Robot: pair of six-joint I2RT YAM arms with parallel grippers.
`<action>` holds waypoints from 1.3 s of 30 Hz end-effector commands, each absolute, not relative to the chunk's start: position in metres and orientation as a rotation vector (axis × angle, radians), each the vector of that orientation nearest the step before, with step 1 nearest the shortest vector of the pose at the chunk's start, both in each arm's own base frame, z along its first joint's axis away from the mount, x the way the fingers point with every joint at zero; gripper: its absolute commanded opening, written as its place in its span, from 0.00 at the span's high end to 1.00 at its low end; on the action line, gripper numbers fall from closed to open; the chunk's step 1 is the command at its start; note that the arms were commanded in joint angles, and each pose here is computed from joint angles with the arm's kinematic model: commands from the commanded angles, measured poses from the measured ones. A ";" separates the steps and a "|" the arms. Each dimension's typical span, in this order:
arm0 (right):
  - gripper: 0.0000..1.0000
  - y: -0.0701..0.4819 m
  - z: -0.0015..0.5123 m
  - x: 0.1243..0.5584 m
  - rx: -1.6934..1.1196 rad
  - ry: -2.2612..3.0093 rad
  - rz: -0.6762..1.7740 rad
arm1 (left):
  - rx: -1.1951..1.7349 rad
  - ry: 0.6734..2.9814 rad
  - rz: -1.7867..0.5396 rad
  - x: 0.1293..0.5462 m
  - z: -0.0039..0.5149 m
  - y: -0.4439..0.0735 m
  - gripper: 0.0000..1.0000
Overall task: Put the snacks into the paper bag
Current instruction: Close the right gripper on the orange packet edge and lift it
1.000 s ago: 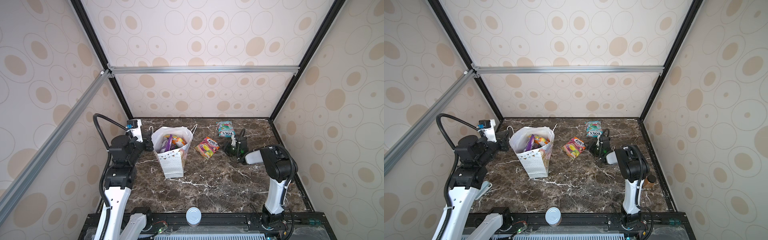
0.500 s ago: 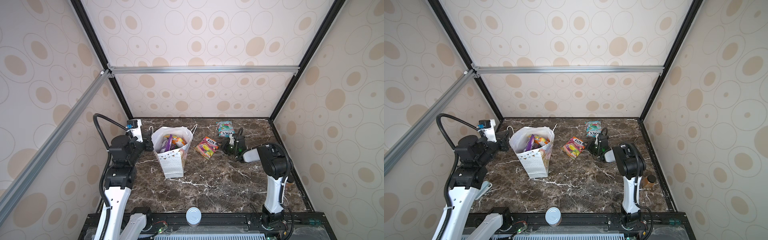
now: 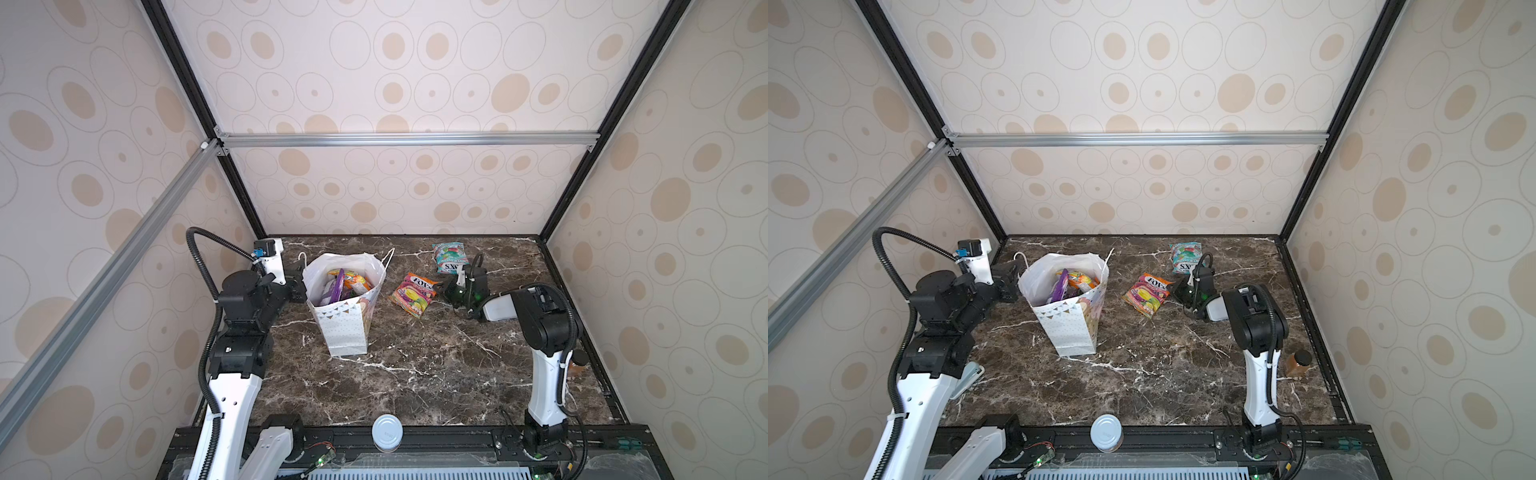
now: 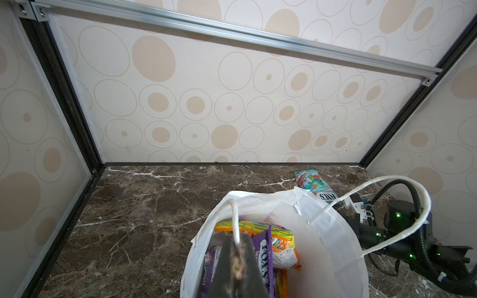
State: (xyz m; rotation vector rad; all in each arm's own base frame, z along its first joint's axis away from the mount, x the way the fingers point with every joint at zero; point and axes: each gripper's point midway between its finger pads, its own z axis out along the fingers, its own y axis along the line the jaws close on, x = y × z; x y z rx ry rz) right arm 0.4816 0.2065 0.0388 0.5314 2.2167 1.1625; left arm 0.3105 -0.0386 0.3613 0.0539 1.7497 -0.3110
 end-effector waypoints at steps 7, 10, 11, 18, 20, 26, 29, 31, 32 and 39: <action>1.00 0.209 0.072 0.487 0.482 2.173 1.162 | 0.091 1.661 -0.298 0.307 0.388 -0.040 1.00; 1.00 0.209 0.082 0.486 0.463 2.166 1.157 | 0.092 1.660 -0.301 0.307 0.389 -0.040 1.00; 1.00 0.209 0.085 0.485 0.457 2.164 1.155 | 0.094 1.660 -0.303 0.306 0.389 -0.041 1.00; 1.00 0.207 0.109 0.481 0.419 2.140 1.150 | 0.099 1.658 -0.312 0.306 0.389 -0.042 1.00; 1.00 0.207 0.117 0.480 0.407 2.131 1.148 | 0.100 1.657 -0.312 0.305 0.390 -0.042 1.00; 1.00 0.205 0.146 0.469 0.350 2.107 1.135 | 0.122 1.649 -0.334 0.304 0.392 -0.047 1.00; 1.00 0.202 0.161 0.463 0.319 2.098 1.116 | 0.127 1.650 -0.343 0.304 0.392 -0.048 1.00; 1.00 0.200 0.172 0.459 0.300 2.088 1.098 | 0.129 1.641 -0.344 0.302 0.394 -0.048 1.00; 1.00 0.198 0.177 0.458 0.295 2.083 1.089 | 0.130 1.637 -0.344 0.302 0.395 -0.049 1.00; 1.00 0.210 0.233 0.428 0.152 2.010 0.996 | 0.151 1.629 -0.369 0.300 0.396 -0.053 1.00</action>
